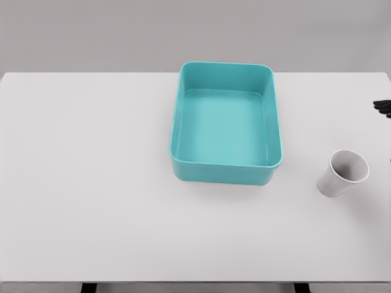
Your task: Put the paper cup into the basket with your right arm
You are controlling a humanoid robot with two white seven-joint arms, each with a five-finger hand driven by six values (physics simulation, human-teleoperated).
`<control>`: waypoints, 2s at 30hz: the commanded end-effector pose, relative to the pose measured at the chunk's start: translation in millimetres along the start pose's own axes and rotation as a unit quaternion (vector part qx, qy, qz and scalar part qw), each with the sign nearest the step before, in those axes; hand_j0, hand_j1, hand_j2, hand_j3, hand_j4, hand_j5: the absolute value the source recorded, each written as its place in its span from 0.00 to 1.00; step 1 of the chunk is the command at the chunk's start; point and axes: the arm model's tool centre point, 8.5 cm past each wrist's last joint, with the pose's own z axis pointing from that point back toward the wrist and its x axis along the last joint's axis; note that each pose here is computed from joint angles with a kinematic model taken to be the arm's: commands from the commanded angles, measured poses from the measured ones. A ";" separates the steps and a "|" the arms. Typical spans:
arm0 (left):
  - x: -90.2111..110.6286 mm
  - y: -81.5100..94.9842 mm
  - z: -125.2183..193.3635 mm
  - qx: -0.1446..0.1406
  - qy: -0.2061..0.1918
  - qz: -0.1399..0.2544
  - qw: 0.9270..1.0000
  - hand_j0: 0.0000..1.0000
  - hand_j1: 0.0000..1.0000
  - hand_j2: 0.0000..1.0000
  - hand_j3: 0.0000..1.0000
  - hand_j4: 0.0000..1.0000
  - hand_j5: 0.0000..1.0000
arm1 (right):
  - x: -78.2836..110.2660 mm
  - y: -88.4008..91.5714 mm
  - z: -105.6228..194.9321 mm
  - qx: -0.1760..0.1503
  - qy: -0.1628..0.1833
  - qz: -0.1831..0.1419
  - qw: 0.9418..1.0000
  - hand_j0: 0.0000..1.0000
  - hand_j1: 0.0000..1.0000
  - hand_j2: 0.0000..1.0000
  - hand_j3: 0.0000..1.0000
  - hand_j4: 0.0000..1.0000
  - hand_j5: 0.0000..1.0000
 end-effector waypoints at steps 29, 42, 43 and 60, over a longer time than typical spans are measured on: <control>0.2 0.1 0.0 0.000 -0.001 0.000 1.000 1.00 1.00 1.00 1.00 1.00 1.00 | -28.0 57.8 -20.4 0.061 -0.023 -0.017 0.998 1.00 1.00 1.00 1.00 1.00 1.00; -0.7 0.0 0.3 0.000 0.000 0.000 1.000 1.00 1.00 1.00 1.00 1.00 1.00 | -18.1 67.6 -25.9 0.077 -0.041 -0.011 0.996 1.00 1.00 1.00 1.00 1.00 1.00; 0.0 0.1 0.0 0.000 0.000 0.000 1.000 1.00 1.00 1.00 1.00 1.00 1.00 | -17.9 68.2 -26.2 0.079 -0.042 -0.011 0.996 1.00 1.00 1.00 1.00 1.00 1.00; 0.2 0.1 0.0 0.000 -0.001 0.000 1.000 1.00 1.00 1.00 1.00 1.00 1.00 | -12.9 72.8 -29.2 0.086 -0.050 -0.009 0.995 1.00 1.00 1.00 1.00 1.00 1.00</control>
